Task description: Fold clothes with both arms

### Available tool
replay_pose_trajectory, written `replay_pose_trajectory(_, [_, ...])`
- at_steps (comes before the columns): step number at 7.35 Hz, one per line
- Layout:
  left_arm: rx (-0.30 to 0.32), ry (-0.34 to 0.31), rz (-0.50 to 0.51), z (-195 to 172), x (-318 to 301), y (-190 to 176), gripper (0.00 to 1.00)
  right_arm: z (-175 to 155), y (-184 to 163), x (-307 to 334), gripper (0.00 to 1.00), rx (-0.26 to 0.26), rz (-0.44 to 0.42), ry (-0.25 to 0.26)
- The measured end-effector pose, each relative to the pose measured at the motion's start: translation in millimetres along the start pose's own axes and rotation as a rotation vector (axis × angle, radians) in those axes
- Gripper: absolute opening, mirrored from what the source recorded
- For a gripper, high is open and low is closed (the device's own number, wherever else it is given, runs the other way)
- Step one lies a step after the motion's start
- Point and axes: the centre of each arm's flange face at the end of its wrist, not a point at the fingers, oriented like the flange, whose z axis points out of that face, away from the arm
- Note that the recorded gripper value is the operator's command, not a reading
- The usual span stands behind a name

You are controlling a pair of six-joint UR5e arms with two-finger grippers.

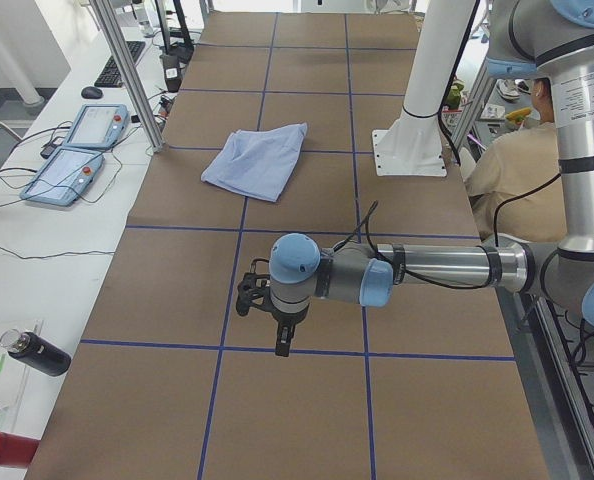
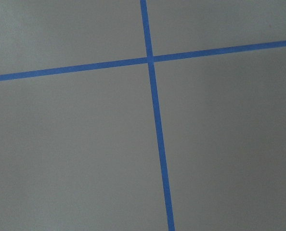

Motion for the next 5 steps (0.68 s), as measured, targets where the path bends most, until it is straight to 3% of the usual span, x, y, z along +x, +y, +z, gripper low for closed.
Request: replay_pose_trajectory(5, [-0.001,0.000,-0.001,0.6,-0.6,0.4,1.00,-4.0,-2.9,-3.3,1.00,0.009,-0.004,0.000])
